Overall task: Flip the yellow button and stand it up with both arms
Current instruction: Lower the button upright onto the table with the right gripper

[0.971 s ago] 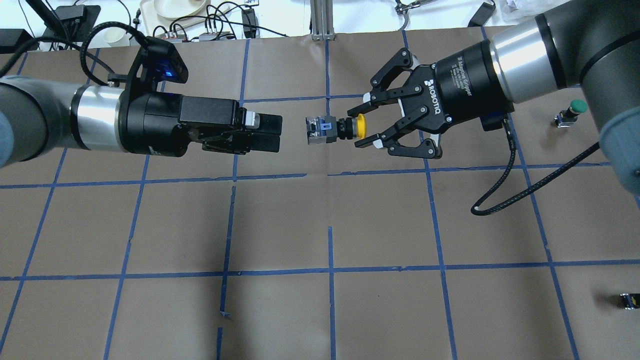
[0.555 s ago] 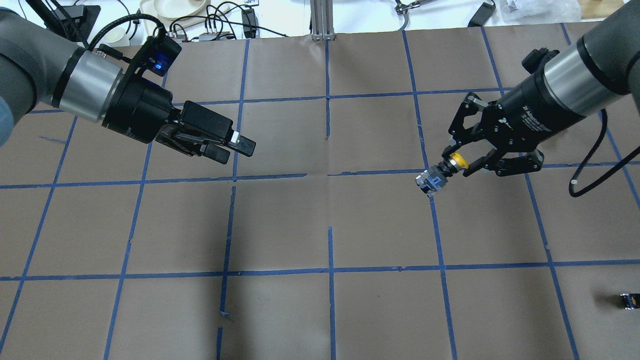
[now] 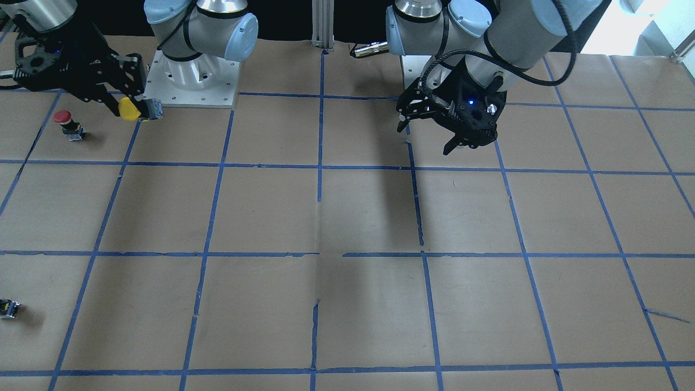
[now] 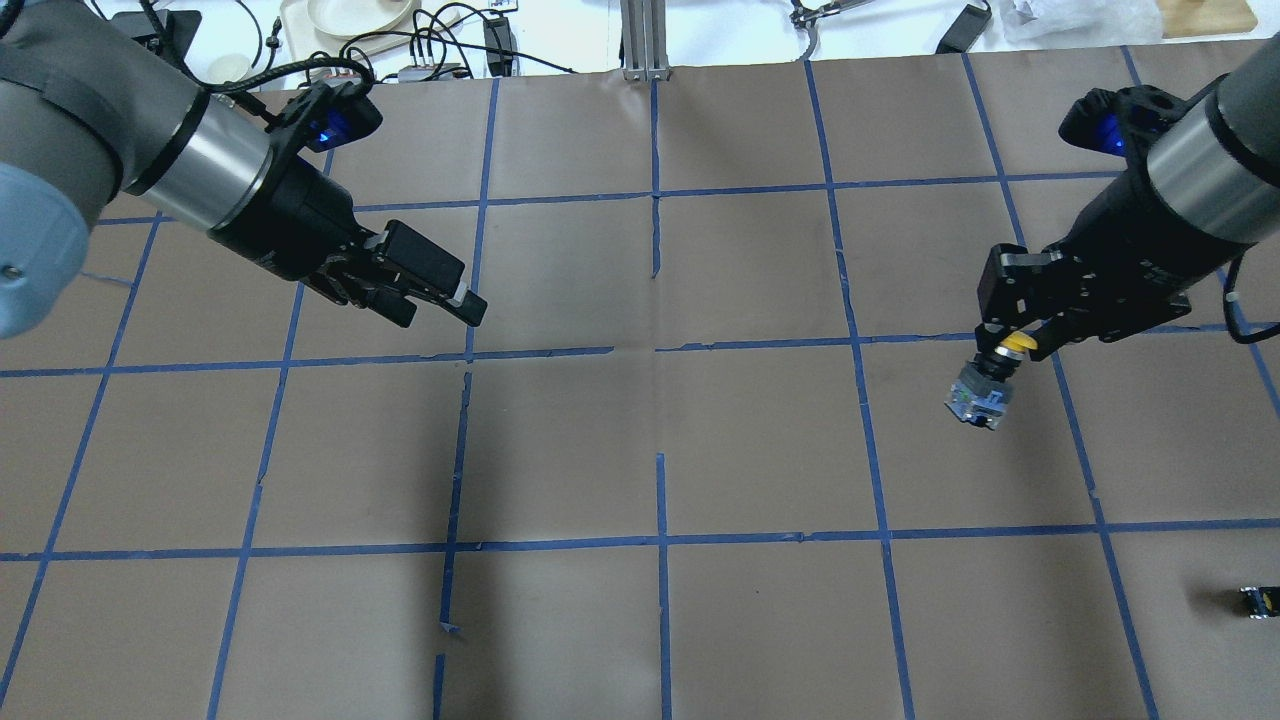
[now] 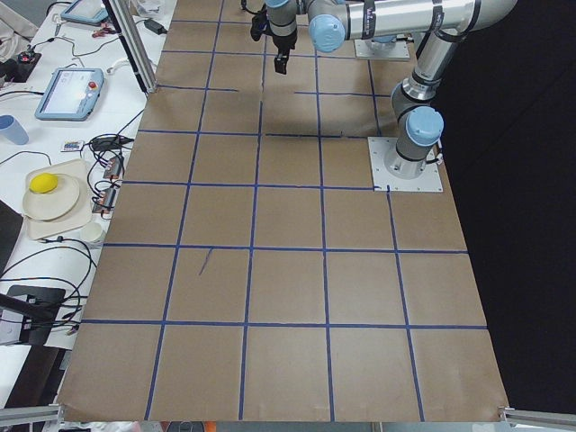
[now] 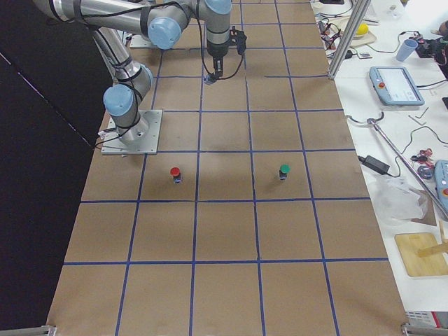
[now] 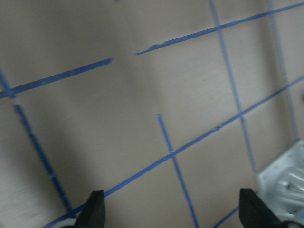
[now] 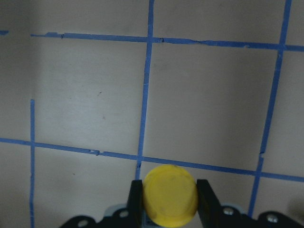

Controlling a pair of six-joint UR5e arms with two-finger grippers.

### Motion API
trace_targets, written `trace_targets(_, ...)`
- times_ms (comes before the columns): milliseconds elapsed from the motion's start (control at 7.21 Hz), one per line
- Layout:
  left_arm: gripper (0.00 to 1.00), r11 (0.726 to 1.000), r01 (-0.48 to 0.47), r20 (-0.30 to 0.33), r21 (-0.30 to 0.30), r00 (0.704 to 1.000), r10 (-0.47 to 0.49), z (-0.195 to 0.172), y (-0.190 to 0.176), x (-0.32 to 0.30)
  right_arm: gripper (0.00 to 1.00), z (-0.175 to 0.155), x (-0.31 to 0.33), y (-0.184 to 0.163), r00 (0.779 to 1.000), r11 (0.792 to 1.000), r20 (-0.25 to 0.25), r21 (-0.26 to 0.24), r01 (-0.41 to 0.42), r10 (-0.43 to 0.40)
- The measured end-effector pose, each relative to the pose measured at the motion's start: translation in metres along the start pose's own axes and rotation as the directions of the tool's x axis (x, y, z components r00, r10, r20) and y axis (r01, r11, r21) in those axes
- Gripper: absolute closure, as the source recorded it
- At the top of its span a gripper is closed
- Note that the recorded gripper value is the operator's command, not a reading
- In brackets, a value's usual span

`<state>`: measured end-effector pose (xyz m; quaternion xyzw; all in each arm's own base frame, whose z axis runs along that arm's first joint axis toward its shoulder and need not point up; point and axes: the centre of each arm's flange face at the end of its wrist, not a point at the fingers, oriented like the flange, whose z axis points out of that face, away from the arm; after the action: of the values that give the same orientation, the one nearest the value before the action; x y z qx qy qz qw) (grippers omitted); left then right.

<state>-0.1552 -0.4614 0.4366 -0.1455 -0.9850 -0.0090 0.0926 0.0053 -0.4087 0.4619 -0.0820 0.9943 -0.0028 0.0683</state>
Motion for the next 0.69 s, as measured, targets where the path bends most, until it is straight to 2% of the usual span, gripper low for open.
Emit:
trace_targets(139,0.0,1.0,0.029,0.134,0.001,0.991,-0.029,-0.002,0.002,0.011,0.94,-0.001,0.037,0.007,0.995,0.995,-0.007,0.01,0.103,-0.103)
trace_targets(277,0.0,0.997,0.074,0.193,0.02,0.978,-0.077,-0.009,0.006,0.016,0.94,0.006,0.077,0.019,0.981,0.981,-0.02,0.029,0.193,-0.192)
trace_targets(416,0.0,0.992,0.116,0.197,0.041,0.973,-0.122,-0.018,0.006,0.011,0.94,0.017,0.113,0.031,0.957,0.956,-0.052,0.053,0.289,-0.287)
trace_targets(693,0.0,0.982,0.184,0.147,0.046,0.971,-0.189,-0.027,0.007,-0.012,0.94,0.039,0.165,0.053,0.867,0.867,-0.147,0.085,0.491,-0.477)
